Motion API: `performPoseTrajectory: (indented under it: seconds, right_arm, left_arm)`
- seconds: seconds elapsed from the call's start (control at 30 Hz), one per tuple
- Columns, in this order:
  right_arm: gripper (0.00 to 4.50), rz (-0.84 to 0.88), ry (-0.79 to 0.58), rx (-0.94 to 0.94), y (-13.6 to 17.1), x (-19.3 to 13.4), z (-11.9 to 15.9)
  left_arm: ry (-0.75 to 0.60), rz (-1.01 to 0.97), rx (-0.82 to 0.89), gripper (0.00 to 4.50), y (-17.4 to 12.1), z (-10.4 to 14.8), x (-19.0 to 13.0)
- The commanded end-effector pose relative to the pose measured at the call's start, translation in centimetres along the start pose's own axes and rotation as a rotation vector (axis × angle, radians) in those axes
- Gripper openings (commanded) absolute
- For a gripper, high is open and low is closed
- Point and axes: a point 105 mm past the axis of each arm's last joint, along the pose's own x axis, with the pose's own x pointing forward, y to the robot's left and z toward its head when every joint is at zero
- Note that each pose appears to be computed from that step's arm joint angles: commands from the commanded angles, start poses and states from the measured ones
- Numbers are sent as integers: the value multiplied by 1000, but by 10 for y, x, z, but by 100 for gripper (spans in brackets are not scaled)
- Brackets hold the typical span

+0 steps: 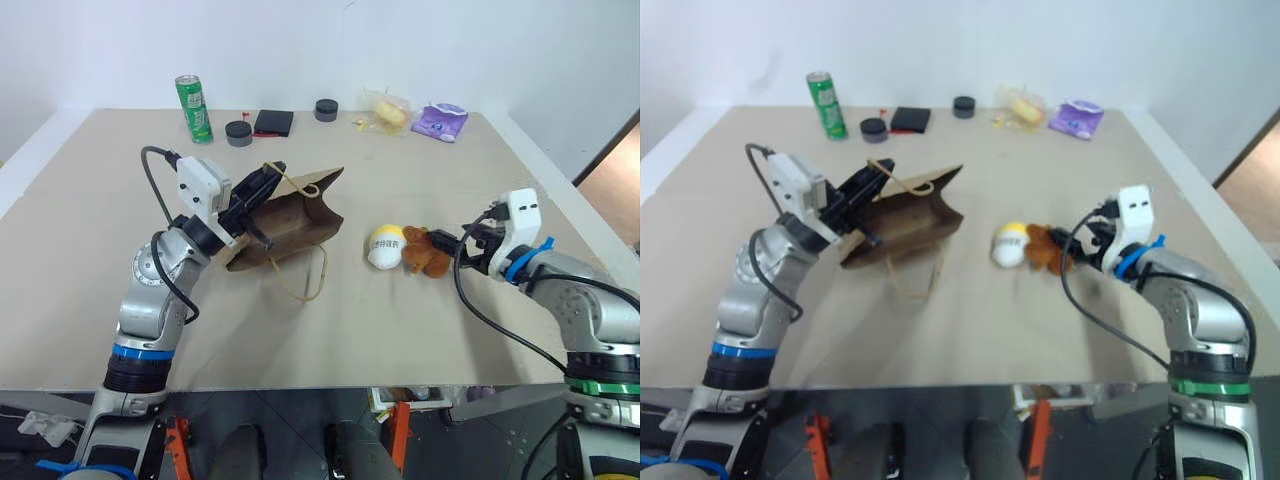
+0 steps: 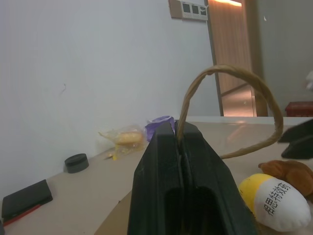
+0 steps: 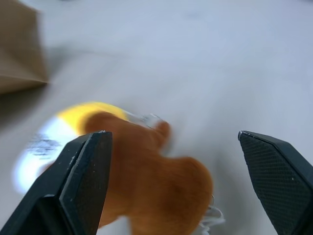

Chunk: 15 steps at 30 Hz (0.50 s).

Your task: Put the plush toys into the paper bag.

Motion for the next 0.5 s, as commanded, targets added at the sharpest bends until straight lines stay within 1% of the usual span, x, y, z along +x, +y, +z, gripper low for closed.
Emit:
performPoseTrajectory:
  seconds: [0.03, 0.1, 0.13, 0.2, 0.23, 0.33, 0.37, 0.4, 0.5]
  right_arm:
    - [443, -6, 14, 2, -3, 6, -6]
    - [390, 21, 18, 25, -1, 7, -8]
    - [372, 31, 32, 27, 0, 7, -11]
    - [278, 60, 57, 35, 4, 6, -15]
    - [240, 76, 67, 33, 6, 5, -17]
    - [70, 98, 83, 30, 9, 2, -21]
    - [33, 104, 96, 30, 10, 1, -24]
    - [3, 110, 102, 27, 11, -1, -25]
    - [3, 112, 70, 19, 11, -3, -20]
  left_arm:
    - [-68, 7, 31, 0, 6, 22, 5]
    - [-68, 11, 29, 0, 7, 23, 5]
    - [-69, 11, 29, 0, 8, 24, 5]
    - [-70, 12, 28, 0, 8, 25, 6]
    - [-71, 12, 27, 0, 8, 25, 6]
    - [-71, 13, 25, 0, 8, 25, 7]
    - [-72, 14, 24, 0, 9, 25, 7]
    - [-72, 15, 24, 0, 9, 25, 7]
    - [-71, 16, 21, 0, 10, 24, 8]
